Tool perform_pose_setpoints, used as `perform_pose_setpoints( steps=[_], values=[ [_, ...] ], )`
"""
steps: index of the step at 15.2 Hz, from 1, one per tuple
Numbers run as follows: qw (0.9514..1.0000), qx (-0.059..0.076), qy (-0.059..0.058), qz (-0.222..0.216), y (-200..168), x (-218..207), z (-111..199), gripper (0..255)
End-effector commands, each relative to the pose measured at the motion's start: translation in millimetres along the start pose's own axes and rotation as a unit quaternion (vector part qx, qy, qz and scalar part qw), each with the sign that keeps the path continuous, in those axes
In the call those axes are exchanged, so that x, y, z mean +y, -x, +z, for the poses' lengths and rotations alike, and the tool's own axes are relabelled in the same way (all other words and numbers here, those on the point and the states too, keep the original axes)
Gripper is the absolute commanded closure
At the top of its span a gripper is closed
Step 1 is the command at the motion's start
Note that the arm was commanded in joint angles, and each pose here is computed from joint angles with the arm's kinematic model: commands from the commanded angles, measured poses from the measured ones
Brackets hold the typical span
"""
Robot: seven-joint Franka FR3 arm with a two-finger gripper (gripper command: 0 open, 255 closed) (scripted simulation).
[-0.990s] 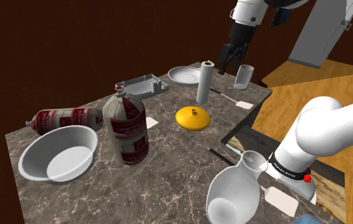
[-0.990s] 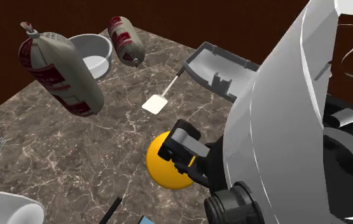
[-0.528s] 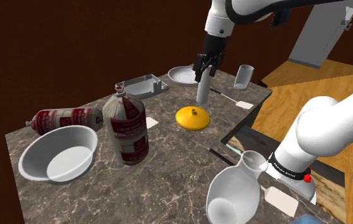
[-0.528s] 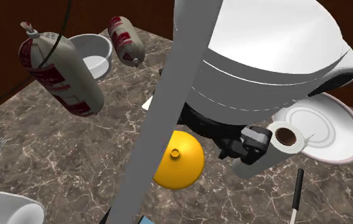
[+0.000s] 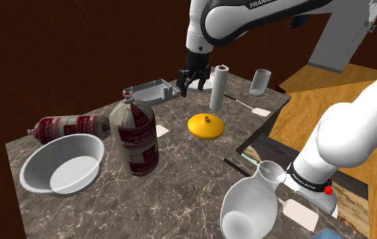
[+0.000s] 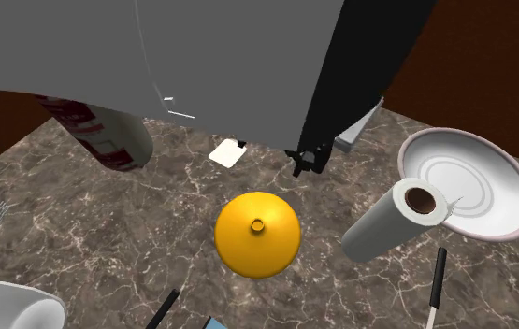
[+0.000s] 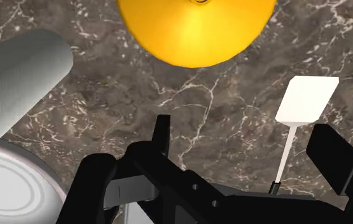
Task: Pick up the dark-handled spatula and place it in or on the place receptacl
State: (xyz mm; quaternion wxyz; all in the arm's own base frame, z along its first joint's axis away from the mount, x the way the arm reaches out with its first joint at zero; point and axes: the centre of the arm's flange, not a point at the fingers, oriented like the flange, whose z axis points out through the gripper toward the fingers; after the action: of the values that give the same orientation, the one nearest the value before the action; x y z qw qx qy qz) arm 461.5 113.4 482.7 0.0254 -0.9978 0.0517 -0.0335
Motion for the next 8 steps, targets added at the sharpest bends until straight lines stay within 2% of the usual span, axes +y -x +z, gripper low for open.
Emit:
perform_pose_setpoints(
  steps=[1,8],
  values=[
    [1.0,0.0,0.003,0.001,-18,-14,13,0],
    [0.9999,0.001,0.013,0.001,-79,-69,61,0]
  ],
)
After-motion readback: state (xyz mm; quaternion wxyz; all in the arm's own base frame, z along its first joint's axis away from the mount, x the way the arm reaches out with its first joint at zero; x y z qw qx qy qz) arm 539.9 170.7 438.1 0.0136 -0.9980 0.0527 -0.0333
